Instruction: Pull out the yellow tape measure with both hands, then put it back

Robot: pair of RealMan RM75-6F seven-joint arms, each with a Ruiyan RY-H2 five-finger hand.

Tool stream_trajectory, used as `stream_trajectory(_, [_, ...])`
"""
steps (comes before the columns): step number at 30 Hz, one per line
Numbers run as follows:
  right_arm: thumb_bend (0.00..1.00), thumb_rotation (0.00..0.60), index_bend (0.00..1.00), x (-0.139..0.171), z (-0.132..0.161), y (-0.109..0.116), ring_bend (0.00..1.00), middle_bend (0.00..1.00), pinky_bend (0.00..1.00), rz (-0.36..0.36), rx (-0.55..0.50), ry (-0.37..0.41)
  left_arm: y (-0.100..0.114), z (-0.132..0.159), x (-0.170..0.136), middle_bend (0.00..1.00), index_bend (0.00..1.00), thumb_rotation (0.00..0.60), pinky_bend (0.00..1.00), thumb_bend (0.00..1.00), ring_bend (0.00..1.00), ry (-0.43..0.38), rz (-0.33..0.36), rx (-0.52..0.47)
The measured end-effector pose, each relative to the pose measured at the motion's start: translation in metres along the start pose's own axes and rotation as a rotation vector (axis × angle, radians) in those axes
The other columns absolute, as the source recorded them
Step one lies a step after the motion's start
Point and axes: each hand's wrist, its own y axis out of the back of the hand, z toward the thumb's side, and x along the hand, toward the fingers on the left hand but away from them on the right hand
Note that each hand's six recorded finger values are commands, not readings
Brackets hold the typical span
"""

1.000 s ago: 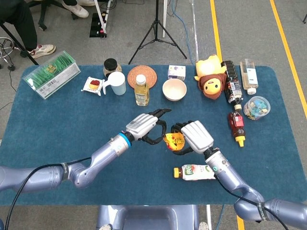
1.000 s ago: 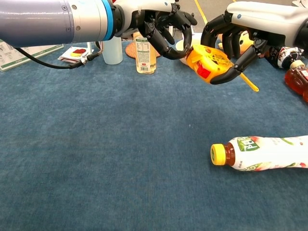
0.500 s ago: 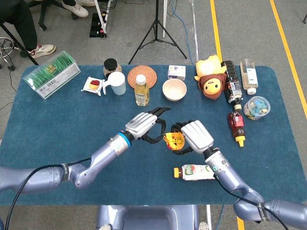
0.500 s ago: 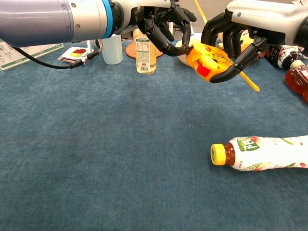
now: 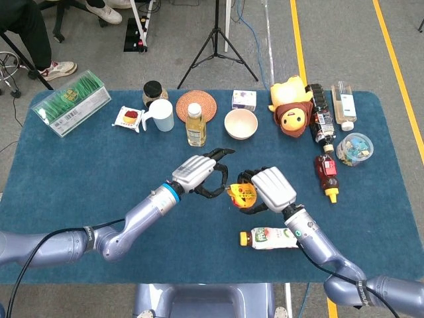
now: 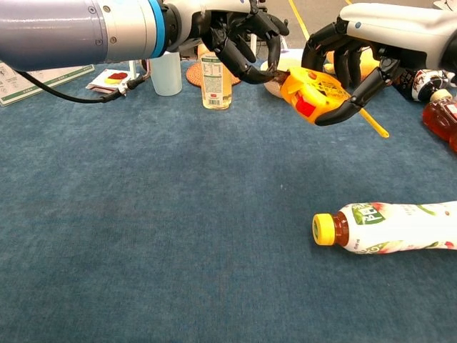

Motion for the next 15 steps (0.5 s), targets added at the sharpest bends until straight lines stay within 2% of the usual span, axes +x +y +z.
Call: stream_trajectory(15, [0.06,0.479,0.58,0.010,-0.025,-0.004,0.57,0.61,0.52,0.044,0.060,-0.037,0.003,-0.020,-0.018,0.07,0.59,0.600,0.16,0.37,0.00,0.035,-0.031,0.005])
